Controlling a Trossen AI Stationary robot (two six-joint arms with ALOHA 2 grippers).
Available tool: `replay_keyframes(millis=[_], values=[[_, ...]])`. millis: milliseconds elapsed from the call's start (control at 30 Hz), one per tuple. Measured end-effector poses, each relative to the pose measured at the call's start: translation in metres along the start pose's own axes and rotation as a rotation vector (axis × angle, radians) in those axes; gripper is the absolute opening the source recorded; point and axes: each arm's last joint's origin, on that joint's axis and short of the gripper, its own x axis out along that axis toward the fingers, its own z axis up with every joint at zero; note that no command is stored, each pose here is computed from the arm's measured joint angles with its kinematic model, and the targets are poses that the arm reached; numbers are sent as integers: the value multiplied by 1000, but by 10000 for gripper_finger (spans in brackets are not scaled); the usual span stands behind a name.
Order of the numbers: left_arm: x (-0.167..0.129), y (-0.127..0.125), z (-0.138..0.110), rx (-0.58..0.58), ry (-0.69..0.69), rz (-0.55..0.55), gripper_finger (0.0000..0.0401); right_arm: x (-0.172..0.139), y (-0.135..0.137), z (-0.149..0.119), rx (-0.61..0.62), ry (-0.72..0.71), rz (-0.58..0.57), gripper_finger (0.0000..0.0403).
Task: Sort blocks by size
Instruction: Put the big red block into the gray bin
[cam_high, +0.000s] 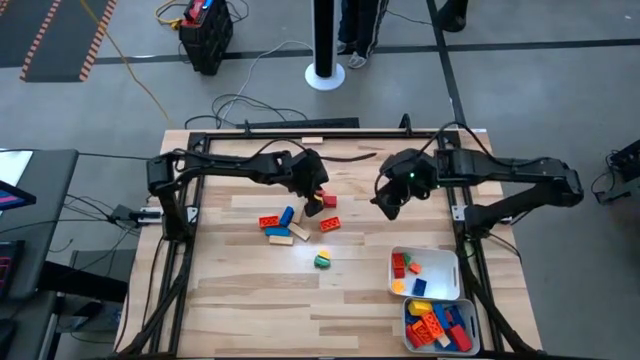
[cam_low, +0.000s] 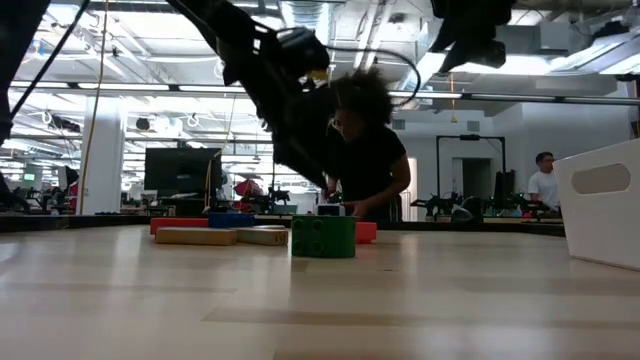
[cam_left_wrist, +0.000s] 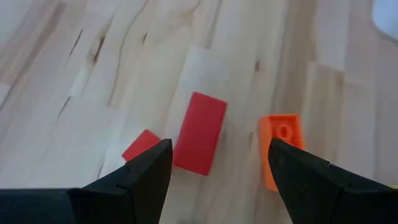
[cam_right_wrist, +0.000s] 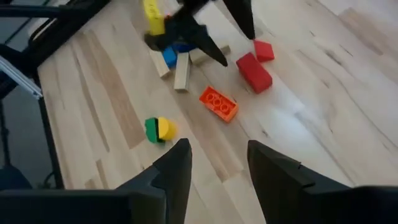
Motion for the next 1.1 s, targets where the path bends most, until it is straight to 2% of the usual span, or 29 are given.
replay_keyframes(millis=[267, 400, 633, 800, 933, 1100], values=[[29, 13, -11, 74, 57, 11, 255, 3, 11, -4, -15, -60, -59, 194], [39, 14, -14, 172, 53, 9, 255, 10, 16, -2, 4, -85, -54, 194], [40, 11, -12, 341, 44, 20, 254, 29, 19, 1, 59, -72, -65, 193], [46, 11, -15, 363, 47, -5, 234, 42, 22, 4, 60, -78, -60, 193], [55, 11, -20, 341, 65, -37, 215, 45, 22, 9, 71, -108, -47, 193], [64, 7, -24, 342, 78, -25, 187, 44, 22, 11, 76, -124, -37, 193]])
